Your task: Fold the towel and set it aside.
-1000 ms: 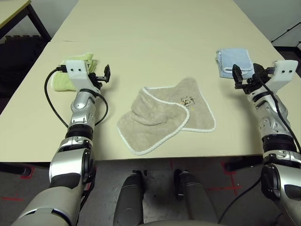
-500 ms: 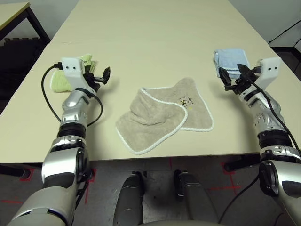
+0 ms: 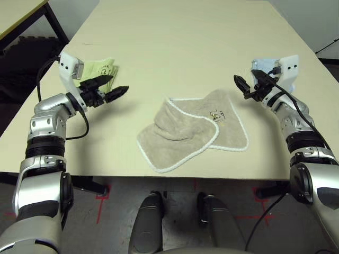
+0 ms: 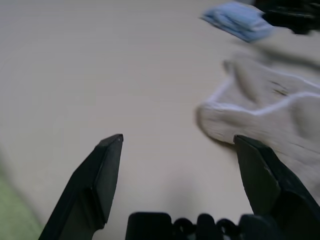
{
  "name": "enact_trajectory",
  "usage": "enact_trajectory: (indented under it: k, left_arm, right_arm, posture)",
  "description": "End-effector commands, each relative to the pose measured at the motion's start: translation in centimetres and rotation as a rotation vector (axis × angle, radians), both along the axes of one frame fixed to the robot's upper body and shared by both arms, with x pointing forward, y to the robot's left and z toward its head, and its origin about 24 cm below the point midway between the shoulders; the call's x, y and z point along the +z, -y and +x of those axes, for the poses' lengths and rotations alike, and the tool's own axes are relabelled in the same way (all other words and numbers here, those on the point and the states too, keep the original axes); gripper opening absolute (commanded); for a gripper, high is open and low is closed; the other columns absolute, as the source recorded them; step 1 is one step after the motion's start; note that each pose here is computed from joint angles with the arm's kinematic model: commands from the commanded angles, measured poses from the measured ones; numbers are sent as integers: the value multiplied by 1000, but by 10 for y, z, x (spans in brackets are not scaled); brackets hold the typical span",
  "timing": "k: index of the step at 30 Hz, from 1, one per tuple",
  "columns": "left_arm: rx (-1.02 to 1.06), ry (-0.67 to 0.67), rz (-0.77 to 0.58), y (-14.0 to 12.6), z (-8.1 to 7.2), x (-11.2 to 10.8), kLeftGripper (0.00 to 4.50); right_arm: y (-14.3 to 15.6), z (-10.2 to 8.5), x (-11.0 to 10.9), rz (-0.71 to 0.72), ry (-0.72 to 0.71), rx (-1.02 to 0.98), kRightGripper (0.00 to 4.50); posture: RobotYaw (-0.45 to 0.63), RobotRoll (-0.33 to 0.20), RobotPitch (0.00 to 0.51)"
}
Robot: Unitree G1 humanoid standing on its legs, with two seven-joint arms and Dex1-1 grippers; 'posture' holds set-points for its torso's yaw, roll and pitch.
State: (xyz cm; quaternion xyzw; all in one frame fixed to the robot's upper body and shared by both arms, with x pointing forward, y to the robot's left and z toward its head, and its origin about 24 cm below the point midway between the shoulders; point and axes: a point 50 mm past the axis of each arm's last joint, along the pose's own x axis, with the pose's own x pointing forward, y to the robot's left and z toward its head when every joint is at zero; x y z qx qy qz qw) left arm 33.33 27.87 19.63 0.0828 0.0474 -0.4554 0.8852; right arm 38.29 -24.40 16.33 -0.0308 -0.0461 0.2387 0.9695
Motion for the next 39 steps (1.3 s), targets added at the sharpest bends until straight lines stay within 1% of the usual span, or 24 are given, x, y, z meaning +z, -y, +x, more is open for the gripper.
enact_trajectory:
  k: [1, 3, 6, 7, 9, 11, 14, 17, 21, 32, 39]
  left_arm:
    - [-146, 25, 103, 11, -3, 7, 4476]
    - [-213, 36, 163, 14, -4, 7, 4476]
    - [-302, 56, 253, 20, -6, 0, 4476]
    - [-319, 64, 270, 22, -6, -3, 4476]
    - [-321, 71, 261, 26, -4, -8, 4476]
    - [-319, 58, 242, 28, -3, -13, 4476]
    - [-310, 32, 208, 31, -2, -18, 4476]
    - [-293, 23, 179, 33, 0, -18, 4476]
    - [-258, 9, 154, 34, 0, -18, 4476]
    - [-178, 16, 107, 40, -8, -18, 4476]
    - [-172, 27, 103, 44, -13, -15, 4476]
  right_arm:
    - [7, -1, 3, -51, -88, 83, 4500]
    - [7, -1, 8, -79, -134, 137, 4500]
    - [9, -2, 14, -123, -279, 220, 4500]
    - [11, -2, 16, -138, -313, 219, 4500]
    - [12, 0, 23, -161, -366, 198, 4500]
    - [12, 3, 29, -203, -391, 171, 4500]
    - [11, 7, 32, -261, -403, 144, 4500]
    - [5, 10, 32, -306, -405, 140, 4500]
    - [-2, 14, 29, -371, -391, 113, 4500]
    - [-21, 22, 20, -397, -334, 94, 4500]
    - [-30, 24, 20, -395, -312, 116, 4500]
  posture:
    - [142, 0, 150]
    - [133, 0, 151]
    - [116, 0, 150]
    - [113, 0, 150]
    - [105, 0, 153]
    - [101, 0, 156]
    - [98, 0, 162]
    - [99, 0, 168]
    - [109, 0, 190]
    - [151, 0, 256]
    - [158, 0, 290]
